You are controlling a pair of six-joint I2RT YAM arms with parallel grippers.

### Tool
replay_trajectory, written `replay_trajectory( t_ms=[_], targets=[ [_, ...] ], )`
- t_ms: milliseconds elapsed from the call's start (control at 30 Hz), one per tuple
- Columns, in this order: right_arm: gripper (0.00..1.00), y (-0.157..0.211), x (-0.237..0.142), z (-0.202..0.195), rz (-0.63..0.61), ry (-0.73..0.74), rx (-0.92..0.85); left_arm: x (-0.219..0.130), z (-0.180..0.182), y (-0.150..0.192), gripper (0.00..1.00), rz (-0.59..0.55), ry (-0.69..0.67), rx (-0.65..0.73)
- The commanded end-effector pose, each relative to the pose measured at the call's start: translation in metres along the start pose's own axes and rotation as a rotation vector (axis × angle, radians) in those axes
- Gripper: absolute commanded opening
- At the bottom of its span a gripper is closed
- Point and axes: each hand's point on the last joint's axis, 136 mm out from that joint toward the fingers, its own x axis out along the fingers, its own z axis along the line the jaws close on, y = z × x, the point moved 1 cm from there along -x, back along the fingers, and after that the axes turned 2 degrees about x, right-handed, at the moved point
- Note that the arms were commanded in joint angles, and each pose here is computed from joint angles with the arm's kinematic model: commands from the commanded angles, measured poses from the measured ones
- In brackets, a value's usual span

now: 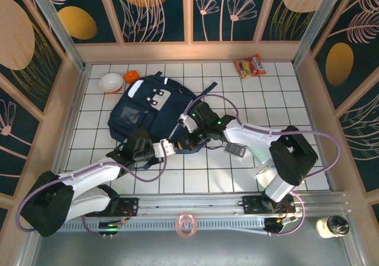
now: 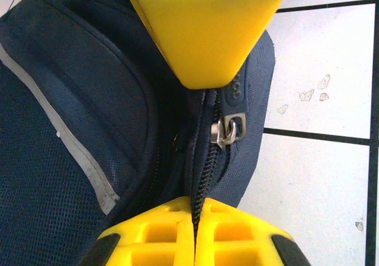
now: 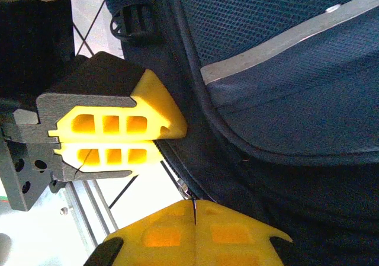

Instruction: Pack the student bag

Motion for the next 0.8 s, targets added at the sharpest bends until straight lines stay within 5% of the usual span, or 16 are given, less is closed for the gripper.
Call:
replay_trajectory(
  t_ms=[0,433,633,767],
  targets=[
    [0.00,-0.004,-0.021,-0.006,-0.050,0.069,0.018,-0.003,0.024,-0.033,0.00,-0.100,-0.071,0.014],
    [0.00,0.017,-0.063,-0.047,-0.119,0.209,0.129,0.002,0.025,-0.029,0.00,-0.070,-0.056,-0.021],
    [0.00,0.024,-0.103,-0.109,-0.251,0.314,0.299,0.001,0.027,-0.026,0.00,-0.050,-0.068,-0.023],
    [0.00,0.021,-0.112,-0.112,-0.286,0.286,0.304,0.000,0.027,-0.024,0.00,-0.041,-0.072,-0.022]
  ],
)
